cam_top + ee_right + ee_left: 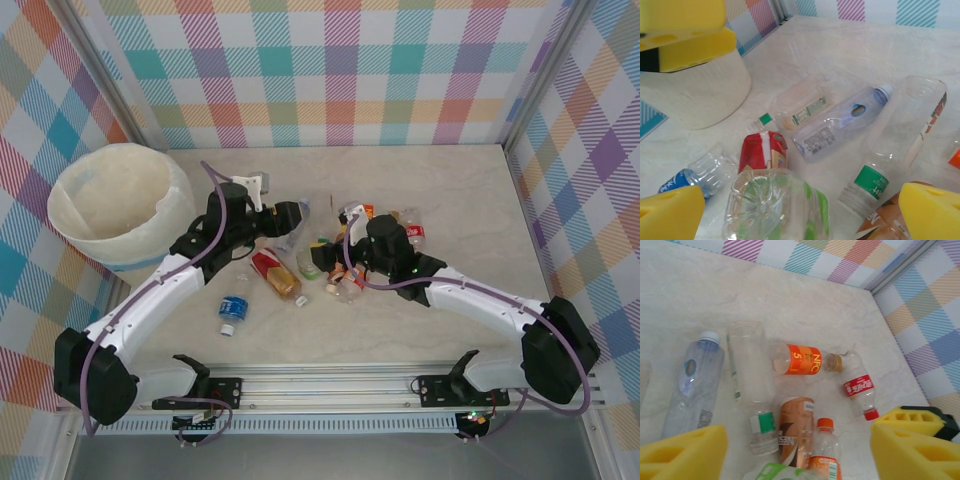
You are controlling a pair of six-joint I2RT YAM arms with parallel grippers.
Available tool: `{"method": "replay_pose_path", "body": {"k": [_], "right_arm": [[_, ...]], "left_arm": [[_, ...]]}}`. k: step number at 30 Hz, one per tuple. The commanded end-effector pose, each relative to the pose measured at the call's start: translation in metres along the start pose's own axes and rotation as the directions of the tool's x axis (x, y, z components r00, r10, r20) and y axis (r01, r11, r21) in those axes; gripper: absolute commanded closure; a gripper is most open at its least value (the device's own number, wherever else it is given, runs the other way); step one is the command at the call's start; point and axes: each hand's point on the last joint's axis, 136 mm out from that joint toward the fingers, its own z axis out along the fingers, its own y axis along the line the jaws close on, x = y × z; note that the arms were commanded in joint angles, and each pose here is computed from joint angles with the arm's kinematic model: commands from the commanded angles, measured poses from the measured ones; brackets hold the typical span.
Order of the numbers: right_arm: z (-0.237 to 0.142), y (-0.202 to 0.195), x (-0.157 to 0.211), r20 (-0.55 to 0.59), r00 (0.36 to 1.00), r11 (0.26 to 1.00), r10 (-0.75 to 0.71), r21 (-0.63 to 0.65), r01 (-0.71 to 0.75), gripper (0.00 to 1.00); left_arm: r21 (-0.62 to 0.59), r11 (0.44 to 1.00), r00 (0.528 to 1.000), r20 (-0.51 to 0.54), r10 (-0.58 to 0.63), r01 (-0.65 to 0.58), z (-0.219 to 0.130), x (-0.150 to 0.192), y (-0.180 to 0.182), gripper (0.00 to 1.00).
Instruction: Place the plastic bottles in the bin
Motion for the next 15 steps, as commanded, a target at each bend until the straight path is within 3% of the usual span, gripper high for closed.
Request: {"method": "replay_pose_path", "body": {"k": [1,4,7,12,15], "right_arm": [[0.002,-0.014,0.011,-0.020,0.999,0.996,0.036,0.078,-0.034,0.00],[0.002,-0.018,0.018,-0.039,0.998,0.994,0.047,0.099,-0.043,0.00],[0.007,-0.011,0.028,-0.079,0.996,0.998,0.043,0.054,-0.039,0.00],[0.021,0.015,0.050,-0.172,0.985,0.993,0.032,-0.110,-0.052,0.00],[0.033,0.018,0.071,-0.246,0.969,0.987,0.032,-0.147,-0.070,0.03]], "left_arm": [[-0.058,0.998,0.998,-0.052,-0.029,0.026,0.006,0.005,0.002,0.13],[-0.097,0.994,0.986,-0.150,-0.068,0.054,0.010,0.023,0.007,0.11],[-0.141,0.984,0.974,-0.183,-0.134,0.108,0.009,0.040,0.018,0.09],[-0.257,0.950,0.970,-0.118,-0.213,0.177,-0.012,0.054,0.046,0.03],[-0.325,0.927,0.972,-0.074,-0.225,0.190,-0.028,0.059,0.062,0.00]]}}
